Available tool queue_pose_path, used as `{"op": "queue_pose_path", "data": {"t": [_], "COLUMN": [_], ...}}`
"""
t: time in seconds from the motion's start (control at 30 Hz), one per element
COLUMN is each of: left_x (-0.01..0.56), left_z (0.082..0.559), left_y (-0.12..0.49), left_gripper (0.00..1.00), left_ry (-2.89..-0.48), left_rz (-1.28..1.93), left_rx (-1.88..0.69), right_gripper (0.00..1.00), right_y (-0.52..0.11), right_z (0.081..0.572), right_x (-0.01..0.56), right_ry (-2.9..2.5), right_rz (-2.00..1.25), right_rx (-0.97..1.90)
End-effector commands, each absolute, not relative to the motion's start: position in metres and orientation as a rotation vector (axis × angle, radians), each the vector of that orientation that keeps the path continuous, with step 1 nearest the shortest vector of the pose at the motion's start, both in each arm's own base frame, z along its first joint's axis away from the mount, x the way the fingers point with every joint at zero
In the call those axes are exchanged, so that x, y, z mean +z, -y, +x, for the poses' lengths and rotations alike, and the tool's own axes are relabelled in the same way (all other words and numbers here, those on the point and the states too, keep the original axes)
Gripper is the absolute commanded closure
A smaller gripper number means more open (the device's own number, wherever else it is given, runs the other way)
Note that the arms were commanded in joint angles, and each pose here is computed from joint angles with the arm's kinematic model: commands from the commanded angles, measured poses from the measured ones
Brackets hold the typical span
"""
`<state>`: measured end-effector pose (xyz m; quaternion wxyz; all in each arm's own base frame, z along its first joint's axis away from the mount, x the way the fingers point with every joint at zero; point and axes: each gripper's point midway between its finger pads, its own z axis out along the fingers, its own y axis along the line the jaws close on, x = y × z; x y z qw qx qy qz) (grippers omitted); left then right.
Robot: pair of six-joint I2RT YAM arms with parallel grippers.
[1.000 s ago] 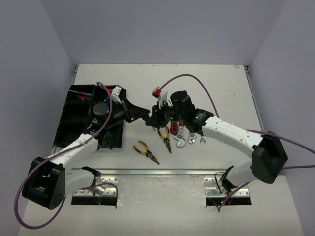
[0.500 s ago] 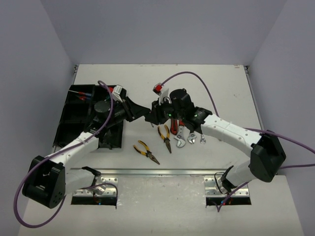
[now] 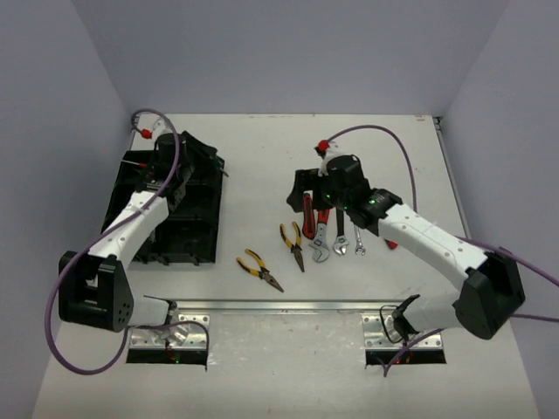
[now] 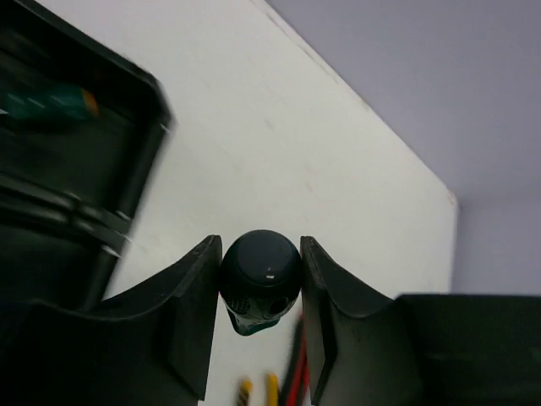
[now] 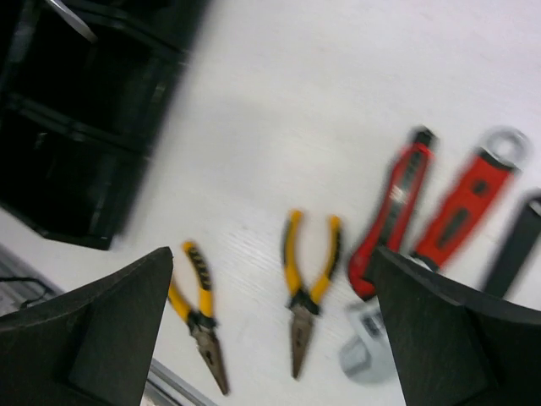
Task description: Sort the tools into containers
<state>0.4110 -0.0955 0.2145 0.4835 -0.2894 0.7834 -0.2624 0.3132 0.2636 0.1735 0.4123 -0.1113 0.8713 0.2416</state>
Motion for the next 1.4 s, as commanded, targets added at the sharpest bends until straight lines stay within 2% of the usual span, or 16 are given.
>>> {"op": "queue_pose_path", "data": {"t": [0.0,0.17,0.23,0.3,0.33,0.37,0.43,0.53,0.7,0.83,0.97,1.13,1.27,1.37], "left_x": [0.21,0.184,0.174,0.16,0.154,0.149,0.142,0.153,0.227,0.277,0.284,0.266,0.246,0.239], "left_z": [0.442,0.484,0.493,0.497,0.495,0.494,0.488,0.482,0.455,0.399,0.344,0.299,0.27,0.259], "left_y": [-0.011,-0.056,-0.067,-0.065,-0.063,-0.062,-0.059,-0.051,-0.004,0.055,0.096,0.098,0.088,0.086], "left_gripper": [1.0,0.97,0.84,0.56,0.34,0.21,0.02,0.0,0.0,0.0,0.0,0.0,0.0,0.0], "left_ry": [-1.754,-1.756,-1.775,-1.814,-1.823,-1.827,-1.842,-1.85,-1.841,-1.823,-1.845,-1.909,-1.99,-1.999], "left_rz": [-0.99,-1.127,-1.146,-1.153,-1.17,-1.181,-1.195,-1.175,-0.959,-0.725,-0.505,-0.313,-0.215,-0.162], "left_rx": [-0.112,0.003,0.013,0.018,0.01,0.007,-0.007,-0.065,-0.271,-0.459,-0.574,-0.562,-0.471,-0.455], "right_gripper": [0.01,0.01,0.01,0.01,0.01,0.01,0.01,0.01,0.01,0.01,0.03,0.24,0.28,0.33], "right_y": [-0.209,-0.17,-0.165,-0.163,-0.161,-0.158,-0.154,-0.151,-0.153,-0.143,-0.142,-0.161,-0.141,-0.16], "right_z": [0.297,0.278,0.272,0.269,0.268,0.268,0.273,0.277,0.292,0.306,0.314,0.328,0.344,0.348], "right_x": [0.175,0.169,0.169,0.168,0.167,0.164,0.16,0.144,0.12,0.108,0.096,0.094,0.086,0.081], "right_ry": [-2.187,-2.15,-2.139,-2.136,-2.143,-2.159,-2.201,-2.327,-2.44,-2.451,-2.514,-2.55,-2.568,-2.616], "right_rz": [-0.109,-0.037,-0.045,-0.056,-0.052,-0.049,-0.028,-0.023,0.047,0.09,0.076,0.035,0.017,-0.007], "right_rx": [0.502,0.403,0.406,0.409,0.395,0.376,0.327,0.24,0.125,0.004,0.011,0.071,-0.096,0.038]}}
